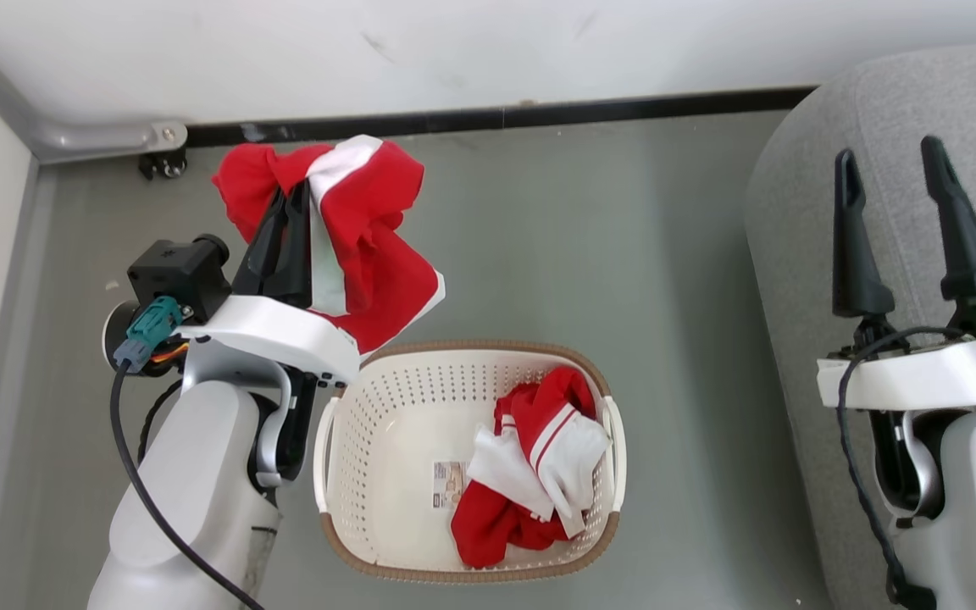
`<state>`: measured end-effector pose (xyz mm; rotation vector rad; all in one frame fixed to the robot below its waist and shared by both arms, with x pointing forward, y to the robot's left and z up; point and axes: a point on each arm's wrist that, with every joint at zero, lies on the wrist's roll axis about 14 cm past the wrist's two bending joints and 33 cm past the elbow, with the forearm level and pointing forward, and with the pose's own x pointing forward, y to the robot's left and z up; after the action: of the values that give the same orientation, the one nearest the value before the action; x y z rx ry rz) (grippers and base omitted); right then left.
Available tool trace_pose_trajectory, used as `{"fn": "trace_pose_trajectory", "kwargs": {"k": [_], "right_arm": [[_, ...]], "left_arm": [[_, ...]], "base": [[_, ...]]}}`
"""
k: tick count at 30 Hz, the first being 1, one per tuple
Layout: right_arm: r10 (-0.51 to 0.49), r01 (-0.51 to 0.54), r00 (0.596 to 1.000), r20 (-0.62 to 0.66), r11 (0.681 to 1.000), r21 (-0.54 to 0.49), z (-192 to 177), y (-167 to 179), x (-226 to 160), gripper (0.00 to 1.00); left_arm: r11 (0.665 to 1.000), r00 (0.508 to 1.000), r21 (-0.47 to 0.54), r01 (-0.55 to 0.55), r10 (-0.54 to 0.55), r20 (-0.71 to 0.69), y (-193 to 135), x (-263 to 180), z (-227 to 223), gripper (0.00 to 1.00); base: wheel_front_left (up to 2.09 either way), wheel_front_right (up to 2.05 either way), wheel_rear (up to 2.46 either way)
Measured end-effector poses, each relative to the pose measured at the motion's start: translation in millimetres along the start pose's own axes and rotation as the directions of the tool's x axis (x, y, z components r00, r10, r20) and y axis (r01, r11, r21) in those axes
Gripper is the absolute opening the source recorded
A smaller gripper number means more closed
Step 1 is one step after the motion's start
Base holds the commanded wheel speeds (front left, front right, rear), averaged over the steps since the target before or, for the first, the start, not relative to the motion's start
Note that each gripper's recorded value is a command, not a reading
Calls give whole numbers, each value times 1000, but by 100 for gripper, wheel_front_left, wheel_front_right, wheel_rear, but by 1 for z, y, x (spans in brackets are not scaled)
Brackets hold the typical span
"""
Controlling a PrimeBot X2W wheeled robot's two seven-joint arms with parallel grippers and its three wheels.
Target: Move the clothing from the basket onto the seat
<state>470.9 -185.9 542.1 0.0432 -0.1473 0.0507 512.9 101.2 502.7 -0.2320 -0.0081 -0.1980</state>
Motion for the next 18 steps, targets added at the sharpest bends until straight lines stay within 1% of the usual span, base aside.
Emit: {"fn": "trace_pose_trajectory", "kwargs": {"k": [6,18], "right_arm": [[4,-4,1000,-12,1000,2,4,2,-11,100],[47,-47,998,-37,999,12,8,18,-29,100]], "left_arm": [[1000,1000,7,19,-19,13,-7,-10,14,0],[997,997,21,71,-72,39,-24,-27,39,0]], "base": [[0,0,0],[0,0,0]]}}
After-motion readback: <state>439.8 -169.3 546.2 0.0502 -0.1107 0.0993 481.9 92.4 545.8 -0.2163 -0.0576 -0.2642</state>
